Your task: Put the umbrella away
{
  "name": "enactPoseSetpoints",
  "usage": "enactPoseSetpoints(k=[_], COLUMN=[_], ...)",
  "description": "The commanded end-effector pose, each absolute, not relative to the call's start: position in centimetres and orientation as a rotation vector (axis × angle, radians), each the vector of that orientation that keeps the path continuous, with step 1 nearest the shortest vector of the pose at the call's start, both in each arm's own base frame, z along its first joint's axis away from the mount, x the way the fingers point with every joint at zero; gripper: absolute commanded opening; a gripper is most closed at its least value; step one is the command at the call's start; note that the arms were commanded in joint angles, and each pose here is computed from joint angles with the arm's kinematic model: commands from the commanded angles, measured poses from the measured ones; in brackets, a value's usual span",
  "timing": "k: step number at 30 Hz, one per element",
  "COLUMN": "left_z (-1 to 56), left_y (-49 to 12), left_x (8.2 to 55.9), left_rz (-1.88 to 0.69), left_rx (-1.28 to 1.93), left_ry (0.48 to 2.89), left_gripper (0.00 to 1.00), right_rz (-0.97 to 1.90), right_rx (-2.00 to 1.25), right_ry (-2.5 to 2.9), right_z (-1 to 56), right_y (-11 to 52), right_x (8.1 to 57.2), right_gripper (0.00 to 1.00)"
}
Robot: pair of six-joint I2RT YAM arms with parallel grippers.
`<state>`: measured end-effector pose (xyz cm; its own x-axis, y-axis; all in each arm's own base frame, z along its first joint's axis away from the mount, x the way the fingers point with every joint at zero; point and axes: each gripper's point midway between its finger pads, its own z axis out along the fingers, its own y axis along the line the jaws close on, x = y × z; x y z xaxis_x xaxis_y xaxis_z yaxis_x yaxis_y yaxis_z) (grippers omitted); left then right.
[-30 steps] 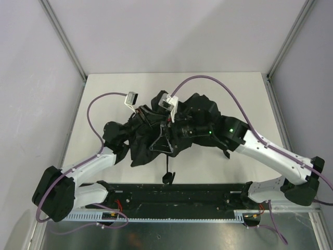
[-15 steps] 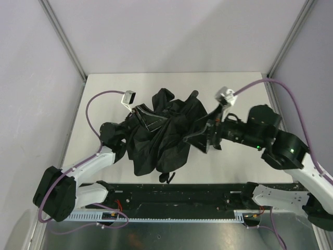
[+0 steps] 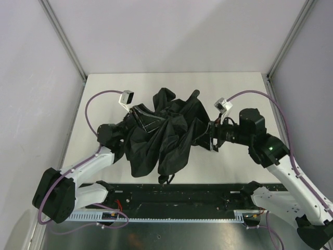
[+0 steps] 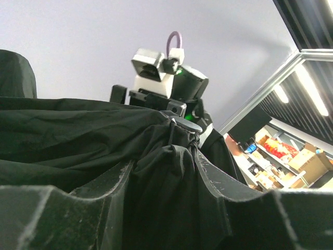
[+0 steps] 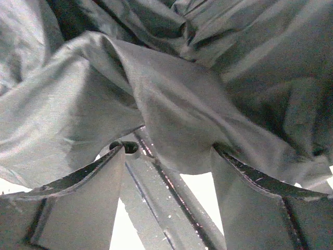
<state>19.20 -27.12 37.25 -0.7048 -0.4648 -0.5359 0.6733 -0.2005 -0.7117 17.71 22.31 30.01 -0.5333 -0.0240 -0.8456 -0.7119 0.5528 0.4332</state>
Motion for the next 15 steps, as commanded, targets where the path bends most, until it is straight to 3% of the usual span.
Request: enactPoseSetpoints(k=[1,6,15], left_z=[41.5,42.0,42.4], left_y=[-25.6,-26.0,-26.7], left_x=[16.6,15.5,14.2], left_rz=[-1.996,-2.009,-1.998], left_rx=[0.352,0.390,0.468], left_ry=[1.123,1.100,1.060], left_gripper=[0.00,0.00,0.00], right_rz=[1.202,1.343,1.470], right_rx=[-0.777,-0.896,-0.937], right_ry=[1.685,1.513,1.375], right_z=[33.2,35.6,38.3], right_y=[25.0,27.6,29.9], right_x=[16.1,14.6,13.3], right_gripper=[0.75,0.89,0.99])
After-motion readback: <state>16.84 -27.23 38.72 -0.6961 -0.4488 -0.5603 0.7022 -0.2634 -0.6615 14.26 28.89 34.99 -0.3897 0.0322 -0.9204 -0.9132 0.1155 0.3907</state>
